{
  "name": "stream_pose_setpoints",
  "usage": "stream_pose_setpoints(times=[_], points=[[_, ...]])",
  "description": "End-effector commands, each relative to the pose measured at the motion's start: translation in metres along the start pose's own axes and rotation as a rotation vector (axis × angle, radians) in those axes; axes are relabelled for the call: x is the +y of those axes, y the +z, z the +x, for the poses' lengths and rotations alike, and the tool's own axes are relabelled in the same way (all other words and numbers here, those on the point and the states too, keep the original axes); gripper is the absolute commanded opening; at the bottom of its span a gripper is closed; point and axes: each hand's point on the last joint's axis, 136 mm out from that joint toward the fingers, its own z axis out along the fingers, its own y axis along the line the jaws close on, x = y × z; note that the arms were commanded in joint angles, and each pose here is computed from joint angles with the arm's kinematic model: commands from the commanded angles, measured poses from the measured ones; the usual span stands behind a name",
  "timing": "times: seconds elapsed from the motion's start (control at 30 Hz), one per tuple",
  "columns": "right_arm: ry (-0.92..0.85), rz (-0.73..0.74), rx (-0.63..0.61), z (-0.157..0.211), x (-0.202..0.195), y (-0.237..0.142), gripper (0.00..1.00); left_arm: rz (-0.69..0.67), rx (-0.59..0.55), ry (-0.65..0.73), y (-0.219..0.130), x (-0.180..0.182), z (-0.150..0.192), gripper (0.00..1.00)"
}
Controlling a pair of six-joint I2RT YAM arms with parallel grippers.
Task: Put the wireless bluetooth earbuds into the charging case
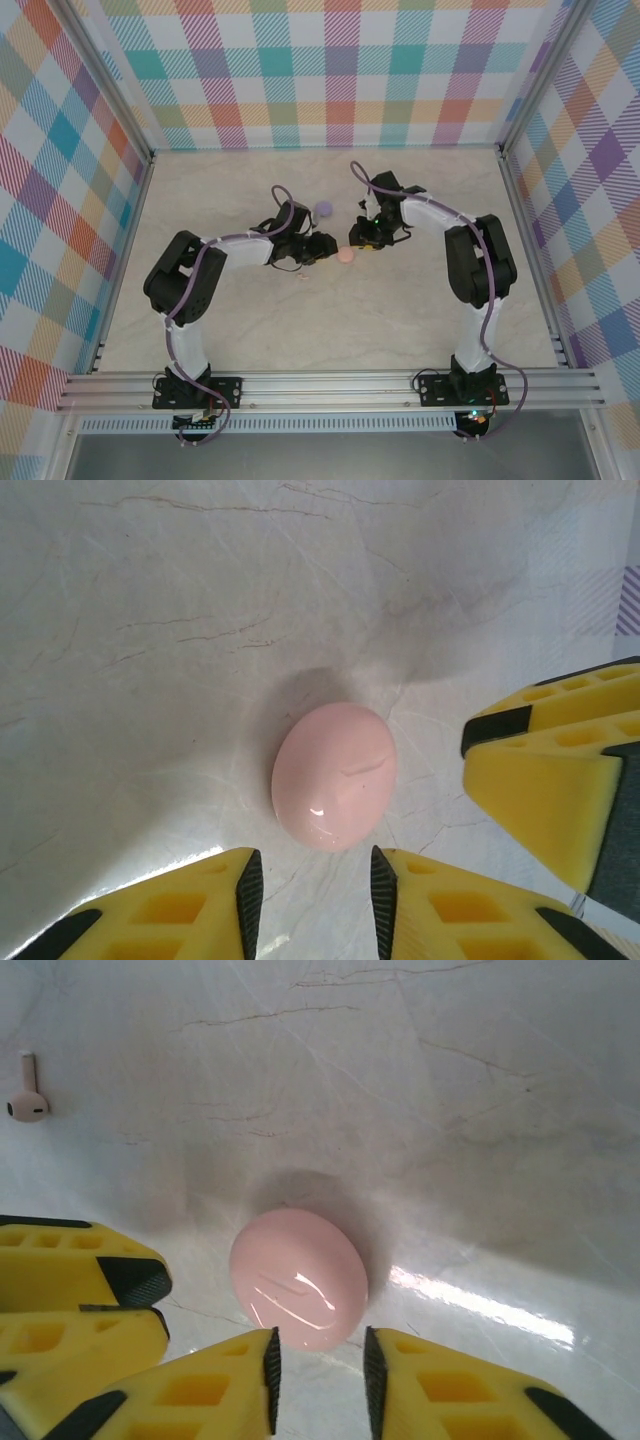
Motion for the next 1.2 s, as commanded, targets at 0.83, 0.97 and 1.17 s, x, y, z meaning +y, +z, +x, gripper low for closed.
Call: stream_pose_setpoints(times=[0.83,0.97,1.17], points=[[0.079,-0.062,0.086,0.019,-0.017,0.039,0.17,0.081,0.078,-0.078,0.037,0.002,0.016,0.37],[0.09,-0.09,0.088,0.02,-0.014,0.04,0.16,0.097,0.076,-0.081,0.038,-0.002,0.016,0.37],[0.096,-0.123,0.087,0.02,-0.01,0.038,0.16,0.117,0.072,-0.081,0.037,-0.008,0.013,0.36]])
